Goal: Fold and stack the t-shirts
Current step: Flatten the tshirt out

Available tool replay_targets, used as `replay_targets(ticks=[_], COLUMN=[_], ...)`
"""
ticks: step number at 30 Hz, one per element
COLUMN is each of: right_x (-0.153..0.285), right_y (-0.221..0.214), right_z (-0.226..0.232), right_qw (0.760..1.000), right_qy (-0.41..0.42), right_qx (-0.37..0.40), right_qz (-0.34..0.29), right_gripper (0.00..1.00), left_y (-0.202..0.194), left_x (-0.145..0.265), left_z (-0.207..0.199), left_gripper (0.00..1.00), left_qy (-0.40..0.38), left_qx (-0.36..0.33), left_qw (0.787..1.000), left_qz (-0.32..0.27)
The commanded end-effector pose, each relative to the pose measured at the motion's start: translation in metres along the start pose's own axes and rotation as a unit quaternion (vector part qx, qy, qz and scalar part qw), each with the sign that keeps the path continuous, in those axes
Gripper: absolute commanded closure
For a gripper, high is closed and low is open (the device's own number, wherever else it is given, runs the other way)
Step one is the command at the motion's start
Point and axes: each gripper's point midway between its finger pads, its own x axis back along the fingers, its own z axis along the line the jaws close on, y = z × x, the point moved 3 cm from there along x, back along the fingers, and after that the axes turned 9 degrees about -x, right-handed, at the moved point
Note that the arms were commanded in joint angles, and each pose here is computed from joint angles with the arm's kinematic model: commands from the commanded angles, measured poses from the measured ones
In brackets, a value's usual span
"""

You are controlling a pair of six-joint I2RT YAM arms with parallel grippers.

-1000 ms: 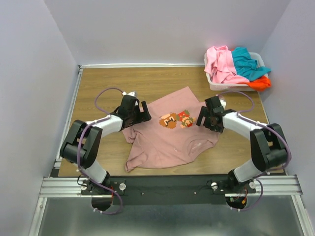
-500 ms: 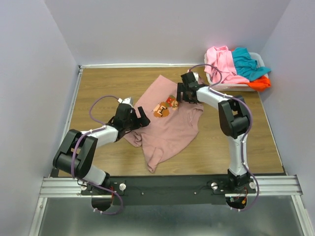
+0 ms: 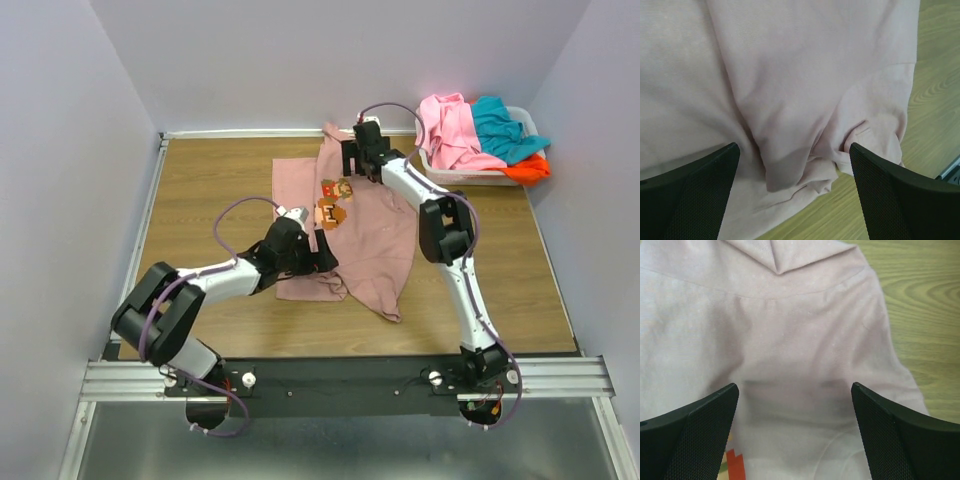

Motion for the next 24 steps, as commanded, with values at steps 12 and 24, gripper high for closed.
replay_targets(ticks=[12, 24], right_x=[0.235, 0.302], right_y=[0.020, -0.067], right_z=[-0.067, -0.107], right_qw=[0.980, 0.961], right_qy=[-0.048, -0.028], right_qx=[-0.173, -0.269], right_qz=[-0.081, -0.065], right_gripper=[0.00, 0.00], left_y=[-0.010, -0.030], left_x=[0.092, 0.085], left_z=[0.080, 0.080], left_gripper=[0.02, 0.11], left_qy=[0.220, 0.200], left_qx=[0.112, 0.108], left_qw=[0.966, 0.973], left_qz=[-0.079, -0.031])
